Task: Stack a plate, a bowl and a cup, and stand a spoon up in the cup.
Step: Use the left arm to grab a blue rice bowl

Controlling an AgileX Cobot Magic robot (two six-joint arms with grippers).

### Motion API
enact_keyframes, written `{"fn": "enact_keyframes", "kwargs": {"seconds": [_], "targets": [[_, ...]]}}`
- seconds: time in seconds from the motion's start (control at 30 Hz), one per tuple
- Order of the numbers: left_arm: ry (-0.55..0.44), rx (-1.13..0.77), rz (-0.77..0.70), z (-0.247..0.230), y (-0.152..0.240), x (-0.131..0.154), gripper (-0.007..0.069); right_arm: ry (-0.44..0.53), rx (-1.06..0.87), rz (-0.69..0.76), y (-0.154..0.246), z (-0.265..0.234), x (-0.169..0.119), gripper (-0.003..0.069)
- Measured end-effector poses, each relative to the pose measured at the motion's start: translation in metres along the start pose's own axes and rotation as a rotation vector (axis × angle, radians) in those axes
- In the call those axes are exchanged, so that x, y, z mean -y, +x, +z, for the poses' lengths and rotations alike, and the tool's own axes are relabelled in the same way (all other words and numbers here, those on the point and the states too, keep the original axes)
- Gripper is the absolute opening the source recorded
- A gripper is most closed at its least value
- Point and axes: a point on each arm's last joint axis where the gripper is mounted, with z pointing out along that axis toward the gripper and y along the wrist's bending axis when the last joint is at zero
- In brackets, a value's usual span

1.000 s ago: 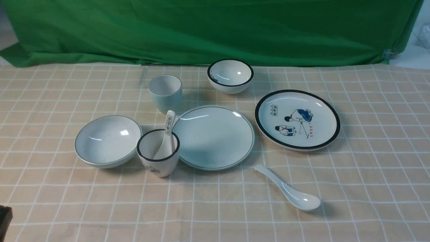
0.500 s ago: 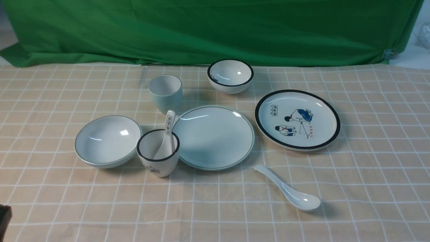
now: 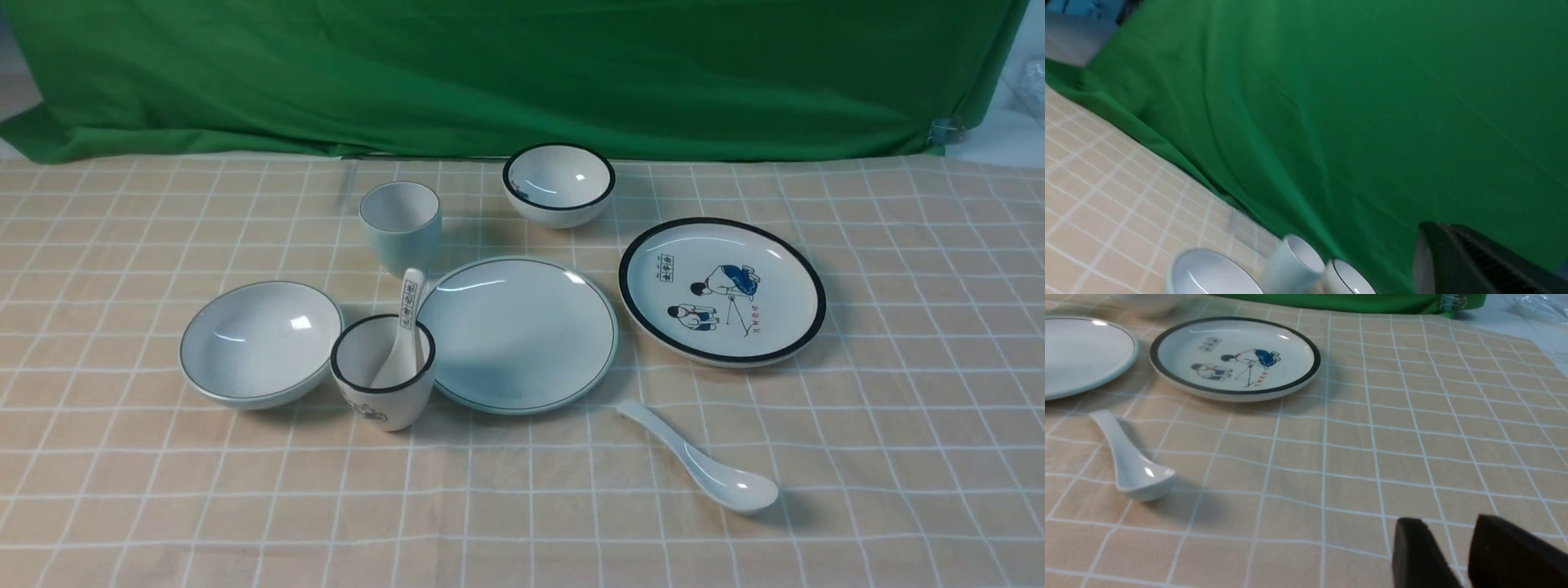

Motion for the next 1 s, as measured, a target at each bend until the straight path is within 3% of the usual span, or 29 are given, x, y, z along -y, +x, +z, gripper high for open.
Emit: {"fn": "enact_keyframes", "kwargs": {"seconds": [0.2,0.23,0.33,0.5,0.73,0.83,0.87,0.9,1.0], "targets": [[0.084,-0.317,0.289,0.012,-0.038,0.056,0.0006,0.0,0.0,0.0,0.0,0.0,0.0,0.0239],[0.088,-0.477,0.384,0.028,-0.041,0.068,0.0006,0.0,0.0,0.0,0.0,0.0,0.0,0.0239],[0.093,-0.714,0.531,0.061,-0.041,0.079,0.0006,0.0,0.0,0.0,0.0,0.0,0.0,0.0239],[0.087,-0.992,0.616,0.123,-0.024,0.085,0.0006,0.0,0.0,0.0,0.0,0.0,0.0,0.0239],[0.084,-1.251,0.685,0.162,0.0,0.084,0.0006,0.0,0.012,0.015,-0.001,0.0,0.0,0.0239],[0.084,-1.338,0.742,0.178,0.009,0.079,0.0006,-0.036,0.141,0.365,-0.013,-0.001,-0.001,0.0239],[0.087,-1.347,0.752,0.18,0.01,0.078,0.0006,-0.038,0.15,0.389,-0.014,-0.001,-0.001,0.0239],[0.08,-1.38,0.792,0.187,0.015,0.073,0.0006,-0.051,0.23,0.543,-0.021,-0.002,0.001,0.0238],[0.073,-1.417,0.842,0.193,0.022,0.066,0.0007,-0.056,0.306,0.616,-0.027,-0.004,0.004,0.023]]}}
